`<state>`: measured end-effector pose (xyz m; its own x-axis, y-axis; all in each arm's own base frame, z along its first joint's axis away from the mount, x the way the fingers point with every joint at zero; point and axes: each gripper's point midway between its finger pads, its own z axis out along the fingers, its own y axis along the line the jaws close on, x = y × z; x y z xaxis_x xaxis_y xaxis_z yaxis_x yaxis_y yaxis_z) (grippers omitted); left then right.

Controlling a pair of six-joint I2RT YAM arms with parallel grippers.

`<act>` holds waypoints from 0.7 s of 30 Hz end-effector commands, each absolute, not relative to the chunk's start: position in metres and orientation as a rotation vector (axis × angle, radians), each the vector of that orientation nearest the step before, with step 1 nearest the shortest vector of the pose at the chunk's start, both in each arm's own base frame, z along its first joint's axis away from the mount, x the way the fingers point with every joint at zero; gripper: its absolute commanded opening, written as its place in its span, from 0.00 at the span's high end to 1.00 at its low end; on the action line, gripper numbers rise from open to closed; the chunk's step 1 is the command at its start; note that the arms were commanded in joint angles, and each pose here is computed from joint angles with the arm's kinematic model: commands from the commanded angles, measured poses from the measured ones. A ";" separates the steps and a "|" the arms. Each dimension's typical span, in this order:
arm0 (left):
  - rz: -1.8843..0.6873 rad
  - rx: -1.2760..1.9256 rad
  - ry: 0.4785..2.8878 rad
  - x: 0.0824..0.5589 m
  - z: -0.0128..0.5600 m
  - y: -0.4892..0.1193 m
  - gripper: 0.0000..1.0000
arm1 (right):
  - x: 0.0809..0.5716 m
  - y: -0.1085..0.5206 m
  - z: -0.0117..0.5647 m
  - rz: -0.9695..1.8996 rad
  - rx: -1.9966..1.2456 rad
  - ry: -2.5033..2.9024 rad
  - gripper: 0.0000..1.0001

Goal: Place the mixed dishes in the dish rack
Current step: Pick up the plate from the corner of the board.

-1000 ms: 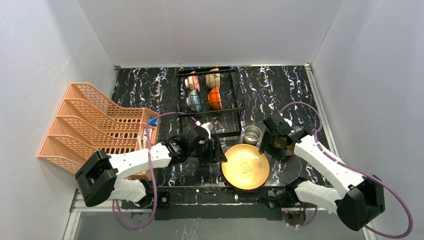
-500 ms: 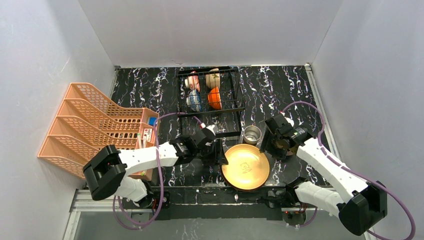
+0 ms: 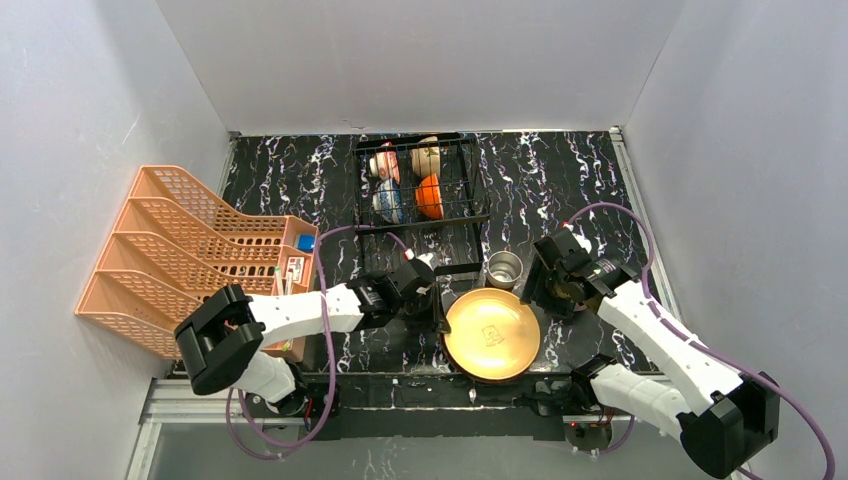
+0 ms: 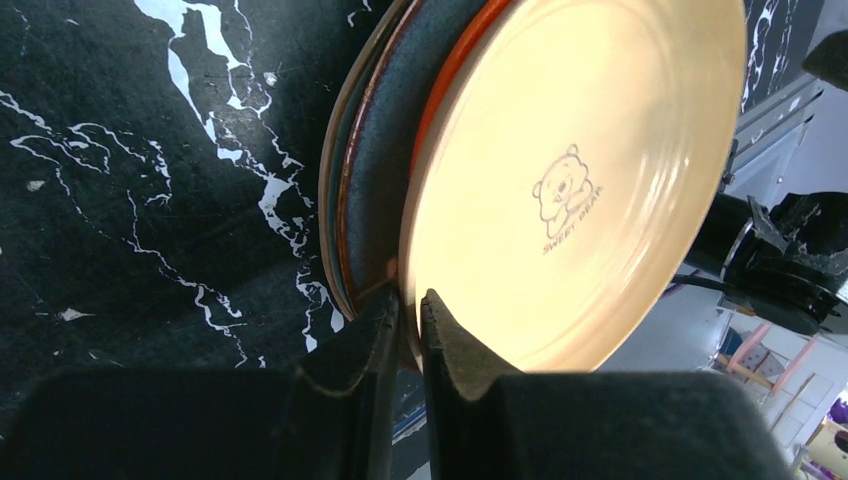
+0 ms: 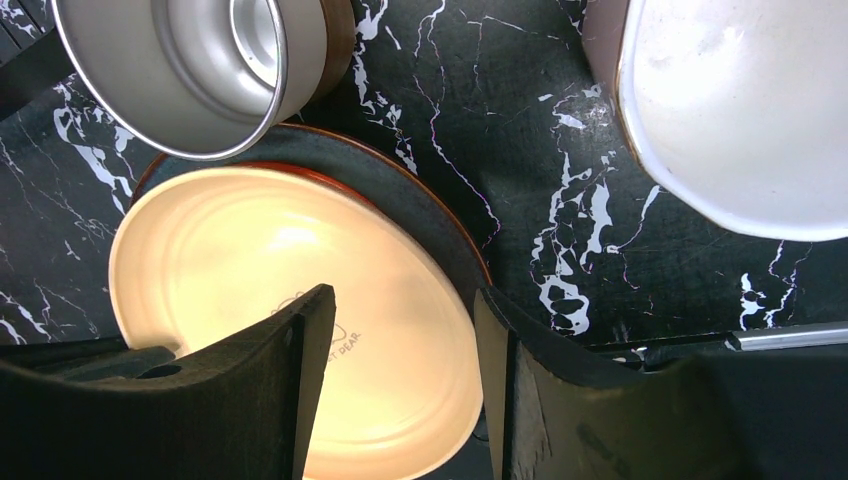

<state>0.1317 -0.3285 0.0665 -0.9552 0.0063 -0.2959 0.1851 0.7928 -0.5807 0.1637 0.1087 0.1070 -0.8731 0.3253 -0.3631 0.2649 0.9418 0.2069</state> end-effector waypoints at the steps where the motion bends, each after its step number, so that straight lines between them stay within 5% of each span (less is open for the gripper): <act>1: -0.910 0.155 2.685 0.135 0.069 -0.332 0.92 | 0.167 0.108 0.112 0.214 0.455 2.663 0.38; 4: -0.911 0.149 2.680 0.136 0.069 -0.332 1.00 | 0.168 0.108 0.115 0.224 0.455 2.656 0.38; 21: -0.907 0.091 2.553 0.147 0.107 -0.317 1.00 | 0.170 0.132 0.167 0.473 0.339 2.564 0.33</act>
